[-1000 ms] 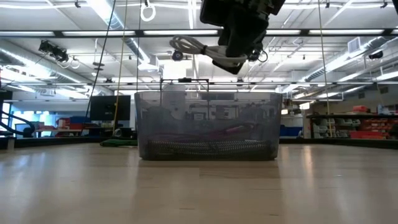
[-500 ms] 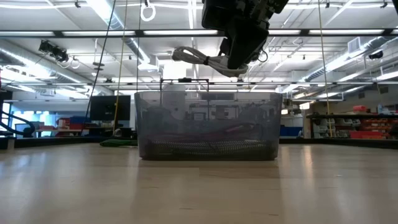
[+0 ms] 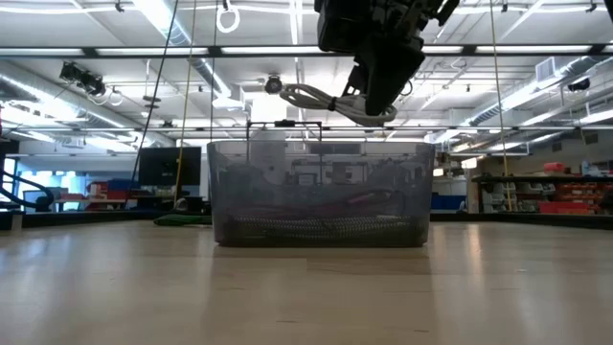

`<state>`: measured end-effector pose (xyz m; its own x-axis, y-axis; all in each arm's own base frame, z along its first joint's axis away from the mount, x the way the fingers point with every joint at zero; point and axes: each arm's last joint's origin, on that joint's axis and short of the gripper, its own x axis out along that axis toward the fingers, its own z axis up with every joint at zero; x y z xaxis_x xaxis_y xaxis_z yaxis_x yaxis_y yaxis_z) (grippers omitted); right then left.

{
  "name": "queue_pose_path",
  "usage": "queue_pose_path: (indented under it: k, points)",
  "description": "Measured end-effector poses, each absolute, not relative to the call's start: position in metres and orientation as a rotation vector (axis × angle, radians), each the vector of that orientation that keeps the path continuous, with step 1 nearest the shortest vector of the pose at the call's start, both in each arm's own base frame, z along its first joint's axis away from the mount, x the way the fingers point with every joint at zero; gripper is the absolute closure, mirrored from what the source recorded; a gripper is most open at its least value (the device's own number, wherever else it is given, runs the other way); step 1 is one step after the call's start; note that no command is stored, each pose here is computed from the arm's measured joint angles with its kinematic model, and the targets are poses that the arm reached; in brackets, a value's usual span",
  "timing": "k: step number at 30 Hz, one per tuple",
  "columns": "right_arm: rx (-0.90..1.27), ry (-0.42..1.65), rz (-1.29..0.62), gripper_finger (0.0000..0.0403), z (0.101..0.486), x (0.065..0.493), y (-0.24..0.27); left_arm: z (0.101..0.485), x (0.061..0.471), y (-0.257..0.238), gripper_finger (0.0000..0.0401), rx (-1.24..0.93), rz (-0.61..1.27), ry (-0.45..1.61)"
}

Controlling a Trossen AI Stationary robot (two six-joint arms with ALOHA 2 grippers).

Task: Pick and place USB-C Cables
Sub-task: Put the white charger cable into the black bin, then put the blue charger cable into the black bin

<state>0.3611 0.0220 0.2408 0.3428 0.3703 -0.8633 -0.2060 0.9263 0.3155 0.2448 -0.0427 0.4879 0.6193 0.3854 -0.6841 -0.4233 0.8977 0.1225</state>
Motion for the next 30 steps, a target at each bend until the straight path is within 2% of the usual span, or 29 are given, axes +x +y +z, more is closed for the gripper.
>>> queue_pose_path:
  k: [4,8,11,18,22,30]
  points:
    - [0.173,1.159,0.369,0.0366,0.241,0.362,0.022,0.488,0.245,-0.043,0.0216,-0.052,0.465,0.774]
    - [0.171,1.159,0.363,0.0309,0.241,0.362,0.022,0.488,0.245,-0.043,0.0216,-0.053,0.466,0.774]
    - [0.178,1.151,0.352,0.0281,0.241,0.363,0.022,0.488,0.245,-0.043,0.0216,-0.052,0.465,0.774]
    - [0.222,1.164,0.329,0.0272,0.242,0.362,0.022,0.488,0.245,-0.043,0.0216,-0.052,0.465,0.774]
    - [0.349,1.293,0.286,0.0273,0.245,0.347,0.02,0.488,0.245,-0.043,0.0216,-0.052,0.465,0.774]
    - [0.535,1.718,0.064,0.0273,0.254,0.299,0.042,0.488,0.245,-0.043,0.0216,-0.051,0.465,0.775]
